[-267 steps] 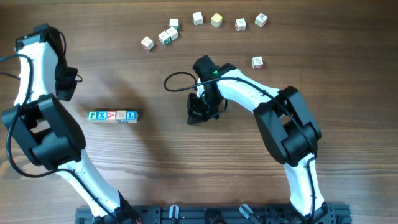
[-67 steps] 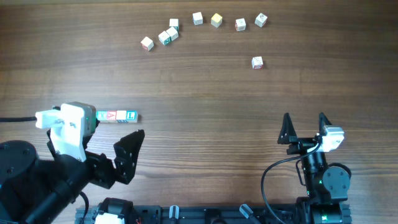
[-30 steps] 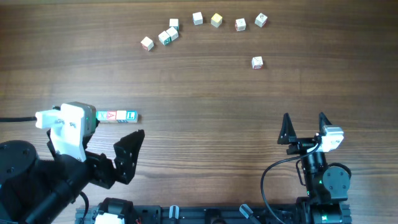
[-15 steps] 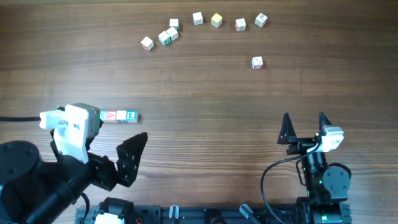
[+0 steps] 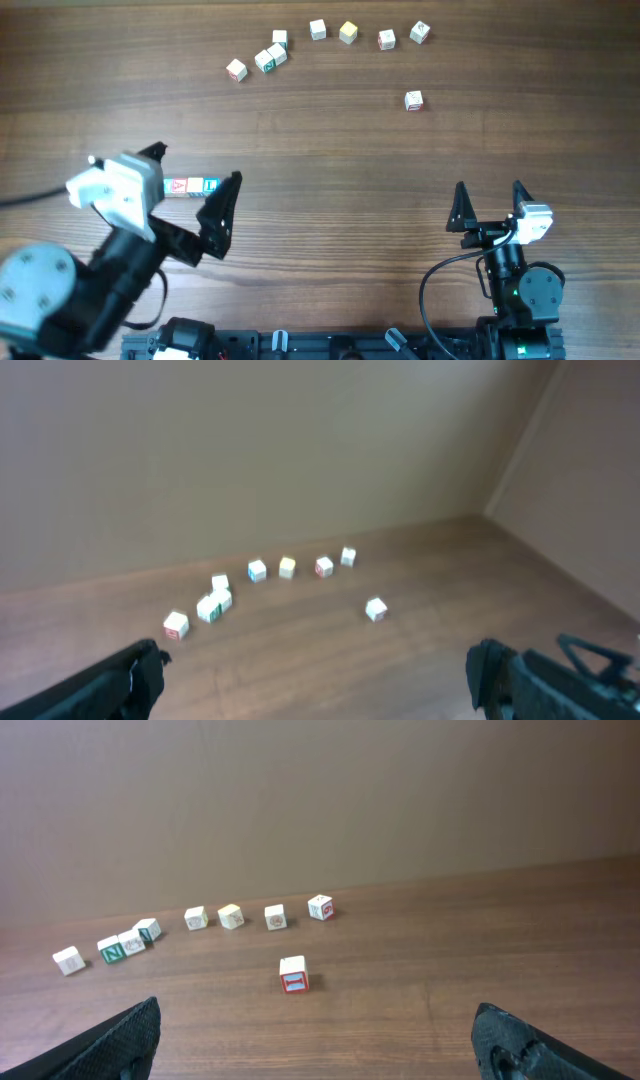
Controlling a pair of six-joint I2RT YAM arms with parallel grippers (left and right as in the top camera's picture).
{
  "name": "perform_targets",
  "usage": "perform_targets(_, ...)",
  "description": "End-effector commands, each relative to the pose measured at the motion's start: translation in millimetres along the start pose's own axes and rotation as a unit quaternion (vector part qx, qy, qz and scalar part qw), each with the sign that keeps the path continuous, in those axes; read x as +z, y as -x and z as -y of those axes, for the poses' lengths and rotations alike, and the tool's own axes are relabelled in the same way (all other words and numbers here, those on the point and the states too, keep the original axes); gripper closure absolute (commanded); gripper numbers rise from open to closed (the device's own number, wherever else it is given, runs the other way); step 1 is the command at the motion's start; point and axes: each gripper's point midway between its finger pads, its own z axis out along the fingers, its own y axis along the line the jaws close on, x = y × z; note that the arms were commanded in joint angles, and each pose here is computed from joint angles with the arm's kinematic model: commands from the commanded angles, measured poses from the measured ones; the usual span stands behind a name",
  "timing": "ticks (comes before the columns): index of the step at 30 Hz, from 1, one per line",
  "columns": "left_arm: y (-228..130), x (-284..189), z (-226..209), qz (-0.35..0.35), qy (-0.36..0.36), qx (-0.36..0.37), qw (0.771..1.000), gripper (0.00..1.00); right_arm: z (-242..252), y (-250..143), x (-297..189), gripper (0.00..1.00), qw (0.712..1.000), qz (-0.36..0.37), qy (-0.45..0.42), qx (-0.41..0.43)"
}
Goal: Form a horizontal line
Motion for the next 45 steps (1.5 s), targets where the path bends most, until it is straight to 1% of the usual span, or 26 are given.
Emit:
perform_targets(1, -37.4, -2.1, -2.2, 0.029, -0.004, 0.018, 0.999, 0.00, -1.5, 1.1, -0.3, 0.00, 1.000, 0.002, 0.006, -0.009)
perform_targets(6, -101.3, 2.6, -9.7, 0.038, -0.004, 0.020, 0.999, 0.00, -1.5, 1.1, -0.3, 0.00, 1.000, 0.002, 0.006, -0.009)
perform_targets(9, -123.6, 7.8, -14.1, 0.049, -0.001, 0.032, 0.998, 0.00, -1.5, 1.1, -0.3, 0.00, 1.000, 0.002, 0.006, -0.009)
perform_targets(13, -157.8, 26.8, -27.5, 0.068, 0.013, 0.038, 0.997, 0.00, -1.5, 1.1, -0.3, 0.00, 1.000, 0.002, 0.006, -0.009)
perform_targets(17, -190.2, 41.6, -41.6, 0.069, 0.029, 0.036, 0.997, 0.00, -1.5, 1.1, -0.3, 0.00, 1.000, 0.002, 0.006, -0.009)
perform_targets(20, -212.0, 49.8, -54.3, 0.054, 0.049, 0.031, 0.997, 0.00, -1.5, 1.1, -0.3, 0.00, 1.000, 0.002, 0.006, -0.009)
perform_targets(22, -218.8, 51.6, -61.6, 0.047, 0.066, 0.040, 0.996, 0.00, -1.5, 1.1, -0.3, 0.00, 1.000, 0.002, 0.006, -0.009)
perform_targets(26, -220.2, 51.3, -77.4, 0.047, 0.110, 0.086, 0.989, 0.00, -1.5, 1.1, -0.3, 0.00, 1.000, 0.002, 0.006, -0.009)
perform_targets(28, -222.1, 50.9, -88.1, 0.049, 0.139, 0.089, 0.985, 0.00, -1.5, 1.1, -0.3, 0.00, 1.000, 0.002, 0.006, -0.009)
perform_targets(30, -225.5, 52.5, -93.6, 0.053, 0.152, 0.088, 0.983, 0.00, -1.5, 1.1, -0.3, 0.00, 1.000, 0.002, 0.006, -0.009)
perform_targets(34, -234.1, 59.1, -96.7, 0.066, 0.152, 0.088, 0.982, 0.00, -1.5, 1.1, -0.3, 0.00, 1.000, 0.002, 0.006, -0.009)
perform_targets(36, -242.8, 61.5, -96.8, 0.055, 0.149, 0.086, 0.984, 0.00, -1.5, 1.1, -0.3, 0.00, 1.000, 0.002, 0.006, -0.009)
perform_targets(45, -242.8, 61.7, -96.3, 0.055, 0.148, 0.087, 0.984, 0.00, -1.5, 1.1, -0.3, 0.00, 1.000, 0.002, 0.006, -0.009)
